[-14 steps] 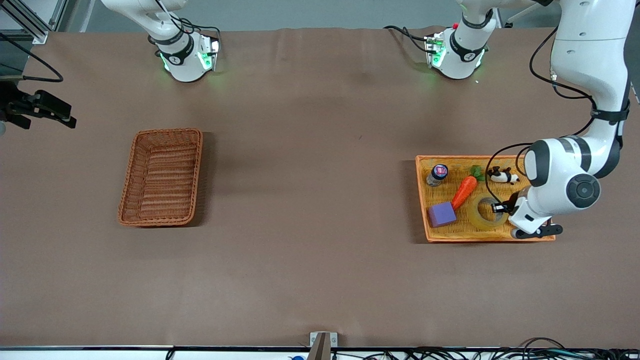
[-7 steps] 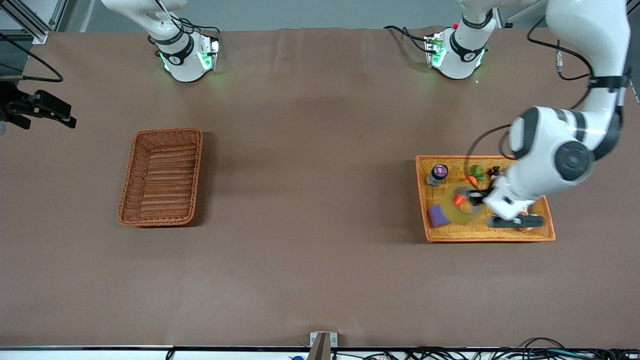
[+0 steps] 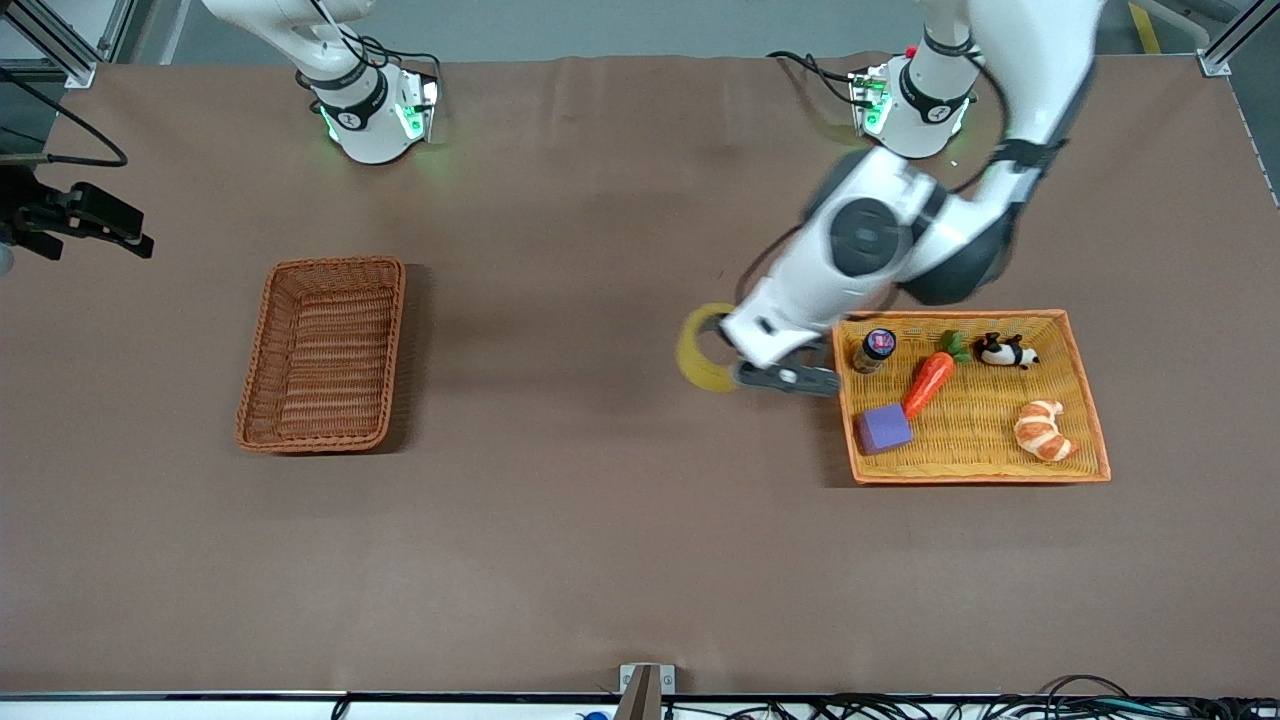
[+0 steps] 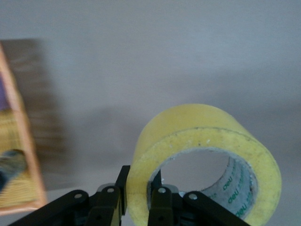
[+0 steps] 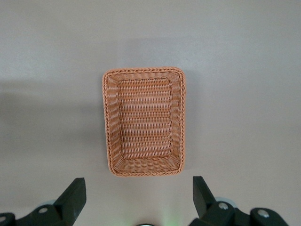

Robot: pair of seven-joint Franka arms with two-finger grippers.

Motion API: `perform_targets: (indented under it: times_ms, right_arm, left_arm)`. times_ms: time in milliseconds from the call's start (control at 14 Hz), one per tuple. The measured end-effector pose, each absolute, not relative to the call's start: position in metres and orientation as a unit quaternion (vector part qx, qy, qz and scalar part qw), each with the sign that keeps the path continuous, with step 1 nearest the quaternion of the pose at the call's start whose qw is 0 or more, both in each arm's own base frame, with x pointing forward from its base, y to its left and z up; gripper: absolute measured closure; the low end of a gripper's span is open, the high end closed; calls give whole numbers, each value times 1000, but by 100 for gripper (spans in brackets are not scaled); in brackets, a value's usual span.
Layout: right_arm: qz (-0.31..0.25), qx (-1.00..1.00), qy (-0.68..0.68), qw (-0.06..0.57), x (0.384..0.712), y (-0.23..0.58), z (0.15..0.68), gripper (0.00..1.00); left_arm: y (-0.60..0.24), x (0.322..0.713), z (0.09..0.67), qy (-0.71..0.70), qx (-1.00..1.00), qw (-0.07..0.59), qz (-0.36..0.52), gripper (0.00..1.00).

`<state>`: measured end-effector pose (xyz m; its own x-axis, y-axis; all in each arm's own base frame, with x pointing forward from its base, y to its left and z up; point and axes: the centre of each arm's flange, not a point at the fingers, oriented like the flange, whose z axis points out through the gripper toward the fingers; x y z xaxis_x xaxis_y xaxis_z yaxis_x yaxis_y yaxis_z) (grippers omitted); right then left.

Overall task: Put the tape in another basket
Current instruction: 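Lift the tape roll and carry it toward the empty wicker basket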

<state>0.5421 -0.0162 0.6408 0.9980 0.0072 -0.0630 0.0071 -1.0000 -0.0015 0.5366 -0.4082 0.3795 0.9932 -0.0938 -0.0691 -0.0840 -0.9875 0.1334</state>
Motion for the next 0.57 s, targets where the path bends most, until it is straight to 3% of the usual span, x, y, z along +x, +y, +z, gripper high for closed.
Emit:
perform_targets:
  times_ms: [357, 571]
  right_arm:
    - [35, -999, -3, 1, 545, -17, 636, 0]
    - [36, -999, -3, 0, 546, -17, 635, 0]
  left_arm:
    - [-549, 479, 324, -87, 995, 26, -49, 79]
    - [-585, 477, 303, -95, 994, 43, -37, 79]
